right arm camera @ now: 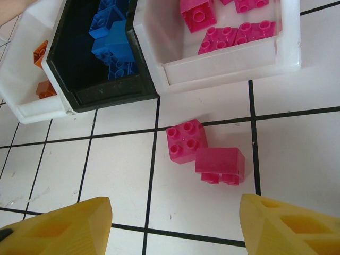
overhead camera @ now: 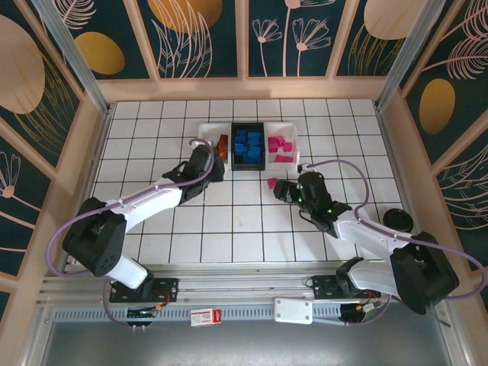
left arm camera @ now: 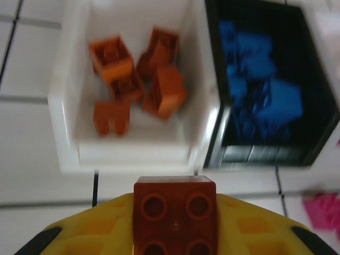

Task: Sort the legos into containers by color
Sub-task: Place the lego in the container.

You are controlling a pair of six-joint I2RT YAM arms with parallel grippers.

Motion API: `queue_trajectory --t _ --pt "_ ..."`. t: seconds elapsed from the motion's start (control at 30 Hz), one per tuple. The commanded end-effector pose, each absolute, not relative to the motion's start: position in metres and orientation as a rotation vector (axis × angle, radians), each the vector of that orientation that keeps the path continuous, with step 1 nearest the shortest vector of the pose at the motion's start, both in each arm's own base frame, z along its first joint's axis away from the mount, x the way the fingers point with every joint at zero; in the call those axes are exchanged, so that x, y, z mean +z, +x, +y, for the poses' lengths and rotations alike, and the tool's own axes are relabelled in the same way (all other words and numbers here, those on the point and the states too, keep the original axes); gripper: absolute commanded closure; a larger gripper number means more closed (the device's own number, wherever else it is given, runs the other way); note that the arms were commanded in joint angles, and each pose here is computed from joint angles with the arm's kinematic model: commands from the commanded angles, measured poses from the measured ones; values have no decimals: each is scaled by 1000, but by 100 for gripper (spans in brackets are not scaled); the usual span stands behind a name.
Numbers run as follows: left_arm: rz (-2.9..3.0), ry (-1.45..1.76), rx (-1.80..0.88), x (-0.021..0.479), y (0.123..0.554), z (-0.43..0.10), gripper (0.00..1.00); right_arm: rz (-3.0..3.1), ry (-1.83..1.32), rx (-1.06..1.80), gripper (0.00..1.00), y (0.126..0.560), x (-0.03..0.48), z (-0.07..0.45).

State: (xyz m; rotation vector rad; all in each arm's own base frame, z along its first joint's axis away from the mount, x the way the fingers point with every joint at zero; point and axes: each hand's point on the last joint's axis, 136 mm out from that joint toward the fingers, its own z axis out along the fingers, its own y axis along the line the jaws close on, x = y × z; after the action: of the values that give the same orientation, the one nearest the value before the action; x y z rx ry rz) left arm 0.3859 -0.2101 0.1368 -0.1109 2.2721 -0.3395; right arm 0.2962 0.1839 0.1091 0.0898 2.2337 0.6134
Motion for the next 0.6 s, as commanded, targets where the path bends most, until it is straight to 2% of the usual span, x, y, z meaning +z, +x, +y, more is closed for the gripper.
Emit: queue_trajectory --t 0.0,0.27,0.47,0.57 --pt "2244 -155 -312 140 418 -204 69 2232 106 610 35 295 109 183" --pt "2273 -198 -284 121 468 -205 58 2253 90 612 34 292 105 184" --pt "2242 -207 -367 145 476 -208 26 2288 84 577 32 293 96 183" --pt "2193 -194 -469 175 468 -215 14 2319 76 548 33 298 89 185"
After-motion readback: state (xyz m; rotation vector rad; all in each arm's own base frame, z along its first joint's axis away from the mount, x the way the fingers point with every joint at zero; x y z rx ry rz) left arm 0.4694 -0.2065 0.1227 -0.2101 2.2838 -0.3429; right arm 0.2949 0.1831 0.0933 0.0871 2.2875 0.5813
